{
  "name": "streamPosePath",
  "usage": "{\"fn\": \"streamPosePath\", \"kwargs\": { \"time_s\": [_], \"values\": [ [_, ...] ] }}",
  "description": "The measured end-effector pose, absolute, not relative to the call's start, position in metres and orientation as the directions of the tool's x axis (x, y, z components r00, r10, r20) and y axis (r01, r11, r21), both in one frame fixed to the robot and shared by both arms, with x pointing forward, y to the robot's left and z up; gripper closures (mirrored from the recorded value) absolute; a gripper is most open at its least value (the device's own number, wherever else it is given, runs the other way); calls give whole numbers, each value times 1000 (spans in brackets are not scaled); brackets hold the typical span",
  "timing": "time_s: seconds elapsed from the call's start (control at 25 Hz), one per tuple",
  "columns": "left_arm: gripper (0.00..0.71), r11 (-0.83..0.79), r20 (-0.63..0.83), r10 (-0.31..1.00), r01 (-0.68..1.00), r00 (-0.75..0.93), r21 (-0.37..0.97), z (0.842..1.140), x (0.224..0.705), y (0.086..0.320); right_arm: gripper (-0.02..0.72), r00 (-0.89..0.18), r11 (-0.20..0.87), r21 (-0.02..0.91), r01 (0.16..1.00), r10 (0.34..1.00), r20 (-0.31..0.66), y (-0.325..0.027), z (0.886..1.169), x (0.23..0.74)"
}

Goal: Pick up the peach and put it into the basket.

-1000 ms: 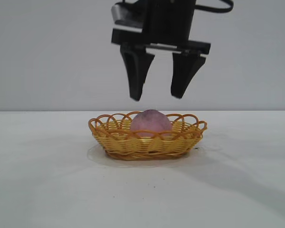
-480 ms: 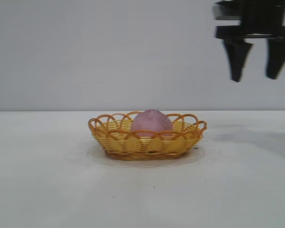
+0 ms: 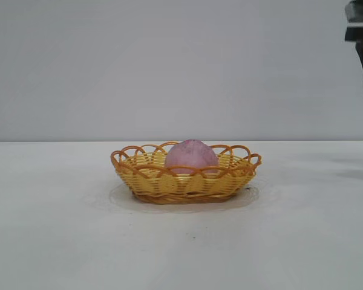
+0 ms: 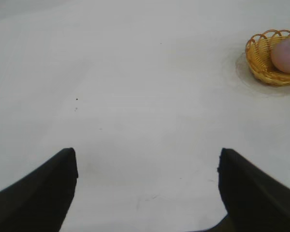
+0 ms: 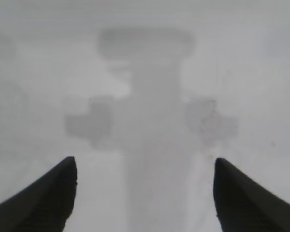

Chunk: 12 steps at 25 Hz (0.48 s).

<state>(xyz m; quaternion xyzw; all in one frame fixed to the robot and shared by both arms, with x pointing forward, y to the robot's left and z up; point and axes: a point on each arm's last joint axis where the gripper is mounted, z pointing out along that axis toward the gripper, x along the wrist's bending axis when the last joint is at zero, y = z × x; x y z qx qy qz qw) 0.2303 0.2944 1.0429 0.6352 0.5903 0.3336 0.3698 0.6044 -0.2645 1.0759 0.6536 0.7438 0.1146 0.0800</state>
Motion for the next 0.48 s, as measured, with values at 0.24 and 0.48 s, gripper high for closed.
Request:
{"fn": "streamPosePath", "kwargs": {
  "time_s": [0.24, 0.48],
  "values": [
    [133, -30, -13, 997, 503, 81, 864, 1043, 230, 294, 158, -136, 113, 396, 911, 990, 31, -266, 1137, 562],
    [133, -30, -13, 997, 503, 81, 864, 1043, 230, 294, 158, -121, 76, 558, 826, 992, 44, -270, 1195, 505]
  ]
}}
